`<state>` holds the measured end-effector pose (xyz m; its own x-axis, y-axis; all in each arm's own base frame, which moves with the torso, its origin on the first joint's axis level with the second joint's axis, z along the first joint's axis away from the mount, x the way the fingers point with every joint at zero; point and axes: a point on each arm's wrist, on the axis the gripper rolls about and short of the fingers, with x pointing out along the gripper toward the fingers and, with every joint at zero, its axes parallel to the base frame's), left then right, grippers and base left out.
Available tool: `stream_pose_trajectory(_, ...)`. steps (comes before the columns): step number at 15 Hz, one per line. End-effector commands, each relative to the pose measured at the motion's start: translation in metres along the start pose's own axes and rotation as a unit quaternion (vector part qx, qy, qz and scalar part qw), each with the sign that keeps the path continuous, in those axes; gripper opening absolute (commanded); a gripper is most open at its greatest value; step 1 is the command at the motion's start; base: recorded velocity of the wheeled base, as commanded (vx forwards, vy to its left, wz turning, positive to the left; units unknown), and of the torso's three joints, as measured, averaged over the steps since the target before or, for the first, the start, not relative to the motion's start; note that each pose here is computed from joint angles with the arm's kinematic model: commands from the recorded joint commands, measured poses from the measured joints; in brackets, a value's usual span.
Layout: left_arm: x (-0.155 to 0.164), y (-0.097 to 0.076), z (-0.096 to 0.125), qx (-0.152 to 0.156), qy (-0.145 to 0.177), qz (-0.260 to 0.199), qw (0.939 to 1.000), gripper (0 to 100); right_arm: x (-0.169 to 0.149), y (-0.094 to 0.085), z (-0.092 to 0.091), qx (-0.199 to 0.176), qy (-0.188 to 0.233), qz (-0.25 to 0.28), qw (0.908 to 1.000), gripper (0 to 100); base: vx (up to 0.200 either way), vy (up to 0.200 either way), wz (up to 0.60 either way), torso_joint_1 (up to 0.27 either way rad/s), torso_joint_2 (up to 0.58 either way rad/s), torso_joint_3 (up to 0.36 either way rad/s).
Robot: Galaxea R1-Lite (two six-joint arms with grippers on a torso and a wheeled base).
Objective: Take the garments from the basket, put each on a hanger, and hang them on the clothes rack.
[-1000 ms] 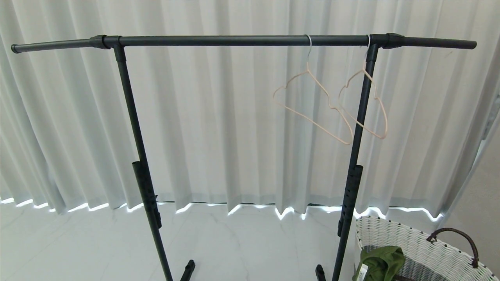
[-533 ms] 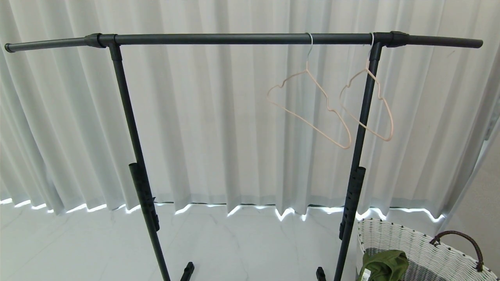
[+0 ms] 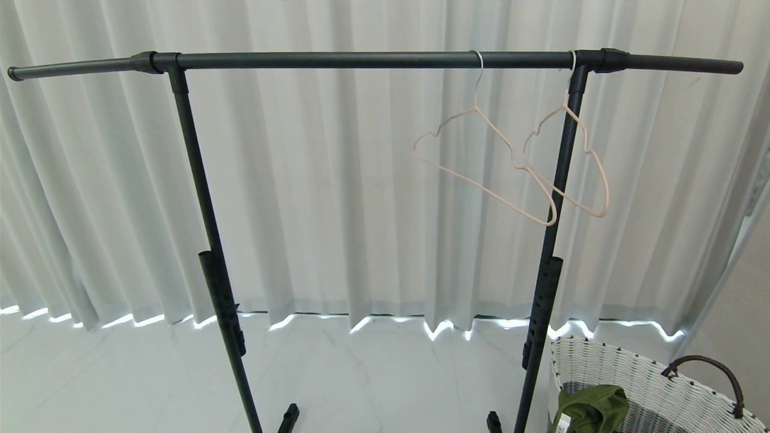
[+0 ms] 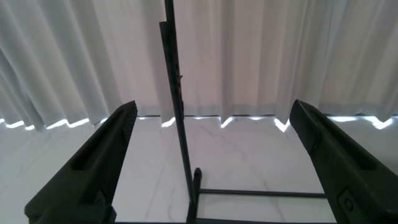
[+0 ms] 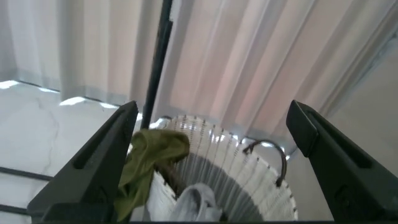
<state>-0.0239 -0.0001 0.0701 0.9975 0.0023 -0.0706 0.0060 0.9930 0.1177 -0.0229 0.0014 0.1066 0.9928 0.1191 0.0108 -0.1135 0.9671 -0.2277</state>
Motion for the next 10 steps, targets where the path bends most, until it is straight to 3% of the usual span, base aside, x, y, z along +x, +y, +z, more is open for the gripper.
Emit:
stream_pose_trajectory(1, 0.000, 0.000, 0.000, 0.000, 0.000, 0.000, 1.0000, 100, 0.024, -0.011, 0.037, -0.015, 0.064, 0.026, 0.9975, 100, 0.000, 0.000, 0.00, 0.000, 0.00, 0.000)
stream_pose_trajectory(3, 0.000, 0.000, 0.000, 0.000, 0.001, 0.000, 1.0000, 100, 0.051, -0.012, 0.030, -0.037, 0.173, 0.052, 0.9828, 100, 0.000, 0.000, 0.00, 0.000, 0.00, 0.000)
stream_pose_trajectory(5, 0.000, 0.000, 0.000, 0.000, 0.001, 0.000, 1.0000, 100, 0.073, -0.014, 0.024, -0.109, 0.253, 0.057, 0.9595, 100, 0.000, 0.000, 0.00, 0.000, 0.00, 0.000)
stream_pose_trajectory(7, 0.000, 0.000, 0.000, 0.001, 0.001, 0.000, 1.0000, 100, 0.091, -0.017, 0.015, -0.185, 0.329, 0.063, 0.9240, 100, 0.000, 0.000, 0.00, 0.000, 0.00, 0.000)
stream_pose_trajectory(10, 0.000, 0.000, 0.000, 0.000, 0.001, 0.000, 1.0000, 100, 0.117, -0.022, -0.003, -0.198, 0.422, 0.093, 0.8797, 100, 0.000, 0.000, 0.00, 0.000, 0.00, 0.000)
